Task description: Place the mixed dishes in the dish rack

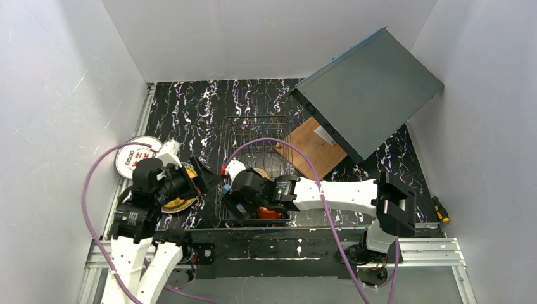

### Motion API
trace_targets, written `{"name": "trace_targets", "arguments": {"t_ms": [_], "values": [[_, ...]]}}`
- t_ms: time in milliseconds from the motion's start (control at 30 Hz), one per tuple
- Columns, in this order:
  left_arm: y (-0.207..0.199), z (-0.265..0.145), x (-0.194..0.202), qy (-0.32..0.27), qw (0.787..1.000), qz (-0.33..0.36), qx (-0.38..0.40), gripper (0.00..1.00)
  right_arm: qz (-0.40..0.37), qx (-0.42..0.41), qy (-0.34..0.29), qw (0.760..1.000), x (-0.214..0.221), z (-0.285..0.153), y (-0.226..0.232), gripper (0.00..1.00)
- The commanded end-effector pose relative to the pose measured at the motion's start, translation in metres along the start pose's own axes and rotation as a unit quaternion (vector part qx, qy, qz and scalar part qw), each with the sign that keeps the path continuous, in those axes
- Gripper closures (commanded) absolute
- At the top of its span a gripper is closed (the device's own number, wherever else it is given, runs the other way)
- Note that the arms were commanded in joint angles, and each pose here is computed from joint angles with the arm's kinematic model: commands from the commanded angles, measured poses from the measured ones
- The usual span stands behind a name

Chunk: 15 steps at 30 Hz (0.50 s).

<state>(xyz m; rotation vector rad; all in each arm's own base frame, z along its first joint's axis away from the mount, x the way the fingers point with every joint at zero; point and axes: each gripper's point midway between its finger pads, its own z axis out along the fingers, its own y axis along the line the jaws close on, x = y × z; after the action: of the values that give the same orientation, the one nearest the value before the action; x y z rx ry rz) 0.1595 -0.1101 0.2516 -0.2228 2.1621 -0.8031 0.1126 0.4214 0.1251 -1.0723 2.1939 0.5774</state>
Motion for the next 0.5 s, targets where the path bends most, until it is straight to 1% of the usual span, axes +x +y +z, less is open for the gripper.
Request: {"name": "trace_targets", "arguments": {"t_ms": [0, 100, 200, 300, 467], "values": [[-0.004, 0.006, 0.059, 0.131, 0.988, -0.060, 0.052, 0.09, 0.013, -0.040, -0.103, 0.994, -0.057, -0.024, 0.017, 0.02], [-0.004, 0.011, 0.069, 0.154, 0.983, -0.071, 0.064, 0.11, 0.013, -0.040, -0.101, 0.994, -0.056, -0.023, 0.018, 0.02], [0.008, 0.018, 0.073, 0.158, 0.984, -0.079, 0.038, 0.15, 0.014, -0.042, -0.104, 0.994, -0.058, -0.025, 0.018, 0.02], [0.008, 0.027, 0.076, 0.166, 0.981, -0.092, 0.047, 0.17, 0.015, -0.044, -0.106, 0.993, -0.059, -0.025, 0.019, 0.02], [0.014, 0.036, 0.079, 0.171, 0.980, -0.091, 0.046, 0.24, 0.014, -0.046, -0.105, 0.993, -0.059, -0.025, 0.020, 0.02]]}}
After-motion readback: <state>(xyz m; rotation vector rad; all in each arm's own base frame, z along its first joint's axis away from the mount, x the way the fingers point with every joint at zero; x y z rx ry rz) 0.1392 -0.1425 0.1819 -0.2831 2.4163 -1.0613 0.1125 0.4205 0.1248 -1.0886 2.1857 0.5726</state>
